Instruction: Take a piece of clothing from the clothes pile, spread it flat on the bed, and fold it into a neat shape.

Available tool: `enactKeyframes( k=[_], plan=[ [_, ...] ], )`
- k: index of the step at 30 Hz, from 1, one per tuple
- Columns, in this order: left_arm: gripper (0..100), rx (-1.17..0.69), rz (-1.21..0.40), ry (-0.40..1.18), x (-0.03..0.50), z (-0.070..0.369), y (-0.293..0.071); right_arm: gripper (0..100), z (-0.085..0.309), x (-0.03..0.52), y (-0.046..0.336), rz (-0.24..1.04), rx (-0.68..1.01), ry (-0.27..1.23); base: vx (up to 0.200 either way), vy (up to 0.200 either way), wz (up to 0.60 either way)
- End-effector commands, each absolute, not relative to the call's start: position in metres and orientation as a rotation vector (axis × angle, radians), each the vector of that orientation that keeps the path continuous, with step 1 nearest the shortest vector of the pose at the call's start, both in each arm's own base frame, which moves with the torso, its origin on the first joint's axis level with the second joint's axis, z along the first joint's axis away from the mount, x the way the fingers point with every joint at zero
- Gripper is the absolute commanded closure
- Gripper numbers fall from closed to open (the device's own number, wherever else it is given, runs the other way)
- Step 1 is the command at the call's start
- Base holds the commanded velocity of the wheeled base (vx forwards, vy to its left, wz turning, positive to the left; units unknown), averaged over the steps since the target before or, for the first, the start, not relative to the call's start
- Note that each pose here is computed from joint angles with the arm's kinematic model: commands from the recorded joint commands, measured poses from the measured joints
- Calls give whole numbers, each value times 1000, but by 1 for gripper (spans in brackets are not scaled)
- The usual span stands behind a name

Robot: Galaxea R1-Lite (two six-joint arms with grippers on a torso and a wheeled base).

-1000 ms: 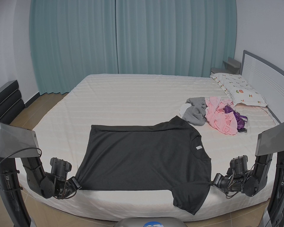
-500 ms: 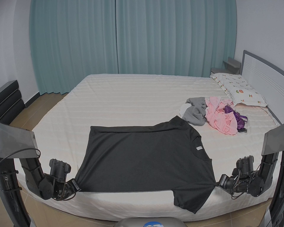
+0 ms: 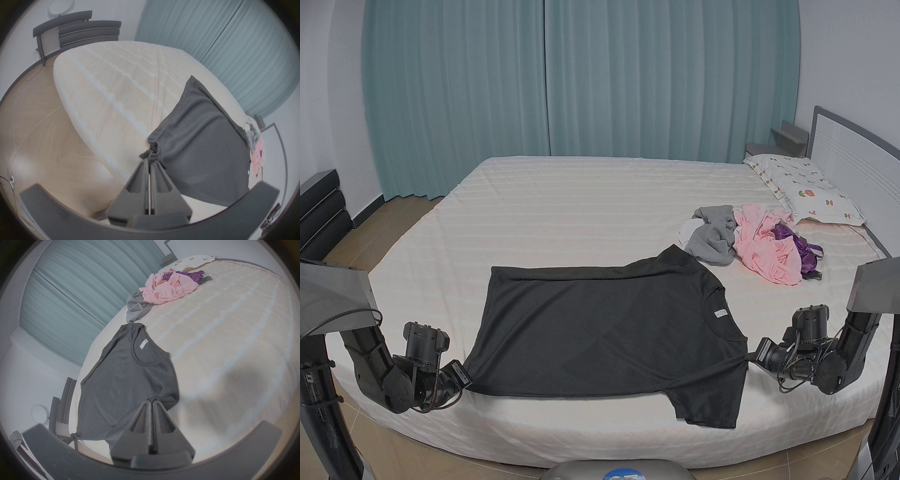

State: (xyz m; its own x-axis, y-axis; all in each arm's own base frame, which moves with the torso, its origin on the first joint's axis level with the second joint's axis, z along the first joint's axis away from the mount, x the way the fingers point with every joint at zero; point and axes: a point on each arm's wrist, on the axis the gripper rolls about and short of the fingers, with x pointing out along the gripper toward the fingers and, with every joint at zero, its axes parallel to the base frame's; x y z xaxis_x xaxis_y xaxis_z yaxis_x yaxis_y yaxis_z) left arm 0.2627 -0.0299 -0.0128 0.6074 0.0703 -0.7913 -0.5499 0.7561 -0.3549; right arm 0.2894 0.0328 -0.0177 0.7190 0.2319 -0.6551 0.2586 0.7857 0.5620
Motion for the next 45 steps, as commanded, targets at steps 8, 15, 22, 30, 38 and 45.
enactKeyframes(
  k=[8,15,22,30,38,45],
  plan=[
    [100,-673,394,822,277,-15,-32,0,-39,320,37,25,700,824,0,0,0],
    [100,-676,394,824,276,-15,-32,0,-26,302,35,118,711,822,0,0,0],
    [100,-676,394,828,274,-15,-32,0,-38,278,37,198,603,896,0,0,0],
    [100,-685,378,837,274,-14,-32,0,-49,275,43,241,551,933,0,0,0],
    [100,-685,378,842,273,-15,-32,0,-53,280,52,276,535,918,0,0,0],
    [100,-685,378,841,274,-15,-32,0,-56,280,55,280,527,913,0,0,0]
  ],
)
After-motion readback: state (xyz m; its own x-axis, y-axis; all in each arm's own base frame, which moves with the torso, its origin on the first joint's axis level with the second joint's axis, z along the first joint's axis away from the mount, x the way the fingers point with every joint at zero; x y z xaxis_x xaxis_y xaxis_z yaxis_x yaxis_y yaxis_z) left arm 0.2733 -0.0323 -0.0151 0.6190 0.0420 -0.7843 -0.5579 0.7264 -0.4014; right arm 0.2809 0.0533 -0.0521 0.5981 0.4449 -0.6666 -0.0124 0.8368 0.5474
